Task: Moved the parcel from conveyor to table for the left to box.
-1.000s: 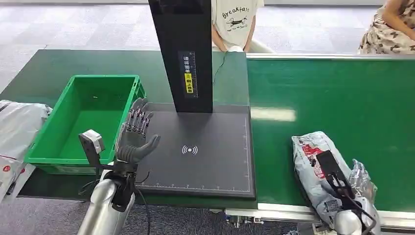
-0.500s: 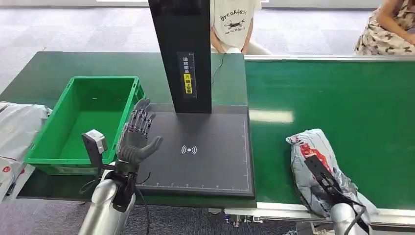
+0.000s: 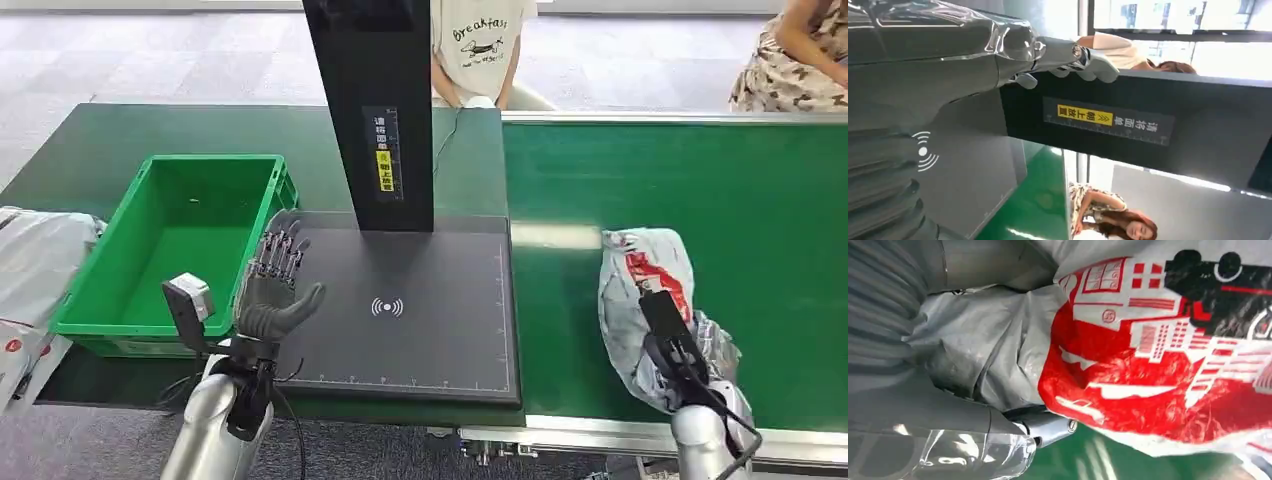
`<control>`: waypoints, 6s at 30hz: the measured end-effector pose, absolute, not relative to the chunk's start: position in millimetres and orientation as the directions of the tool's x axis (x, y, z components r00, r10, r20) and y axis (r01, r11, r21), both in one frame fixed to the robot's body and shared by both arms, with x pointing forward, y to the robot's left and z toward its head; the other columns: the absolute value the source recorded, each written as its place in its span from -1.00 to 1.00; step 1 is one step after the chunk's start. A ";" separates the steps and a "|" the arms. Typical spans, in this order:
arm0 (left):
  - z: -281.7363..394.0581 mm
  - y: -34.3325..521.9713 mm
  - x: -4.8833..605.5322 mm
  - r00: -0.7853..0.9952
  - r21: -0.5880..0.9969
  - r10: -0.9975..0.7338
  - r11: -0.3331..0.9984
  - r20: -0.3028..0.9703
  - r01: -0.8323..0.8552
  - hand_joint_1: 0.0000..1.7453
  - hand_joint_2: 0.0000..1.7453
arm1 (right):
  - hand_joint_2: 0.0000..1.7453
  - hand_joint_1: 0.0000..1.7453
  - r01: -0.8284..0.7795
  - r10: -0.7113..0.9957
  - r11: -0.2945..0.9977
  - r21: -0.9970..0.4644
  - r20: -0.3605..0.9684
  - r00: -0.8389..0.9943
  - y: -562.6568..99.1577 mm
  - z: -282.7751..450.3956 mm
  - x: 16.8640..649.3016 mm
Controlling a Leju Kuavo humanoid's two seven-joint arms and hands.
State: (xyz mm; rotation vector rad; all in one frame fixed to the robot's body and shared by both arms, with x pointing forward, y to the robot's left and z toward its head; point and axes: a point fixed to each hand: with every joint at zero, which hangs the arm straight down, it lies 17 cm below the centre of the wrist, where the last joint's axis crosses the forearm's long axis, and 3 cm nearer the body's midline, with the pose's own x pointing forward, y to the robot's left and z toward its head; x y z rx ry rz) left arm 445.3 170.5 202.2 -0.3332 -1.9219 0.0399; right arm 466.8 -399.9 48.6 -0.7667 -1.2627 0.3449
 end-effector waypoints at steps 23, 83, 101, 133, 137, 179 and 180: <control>252.0 194.0 454.2 -0.572 -0.090 0.092 0.995 0.815 0.031 -1.00 1.00 | 1.00 1.00 -0.236 0.536 0.453 -0.860 0.474 -0.699 -98.7 196.5 479.2; 214.1 93.1 450.2 -0.541 0.342 -0.151 0.899 0.828 0.273 -1.00 1.00 | 1.00 -1.00 -0.148 -0.005 0.975 -0.166 0.649 -0.761 -133.9 292.3 433.7; 87.7 72.0 511.7 -0.452 0.934 -0.832 0.202 0.322 0.293 1.00 1.00 | 1.00 -1.00 -0.007 0.076 0.990 -0.139 0.581 -0.811 -190.9 316.6 404.8; 278.7 221.9 465.3 -0.278 0.685 -0.953 0.281 0.119 -0.672 1.00 1.00 | 1.00 -1.00 0.143 0.170 0.985 -0.093 0.566 -0.807 -239.1 323.1 381.5; 292.4 300.2 482.6 -0.081 0.677 -0.992 0.124 0.096 -0.726 1.00 1.00 | 1.00 -1.00 0.126 0.156 0.988 -0.092 0.565 -0.810 -232.9 325.2 384.4; 259.6 357.2 488.8 -0.335 0.472 -0.728 0.657 0.598 -0.588 -1.00 -1.00 | 1.00 -1.00 -0.090 0.099 0.977 -0.192 0.789 -0.607 -183.5 255.3 435.8; 253.2 338.9 485.4 -0.384 0.441 -0.668 0.725 0.637 -0.529 -1.00 1.00 | 1.00 -1.00 -0.120 0.072 0.977 -0.175 0.808 -0.584 -180.2 248.7 439.1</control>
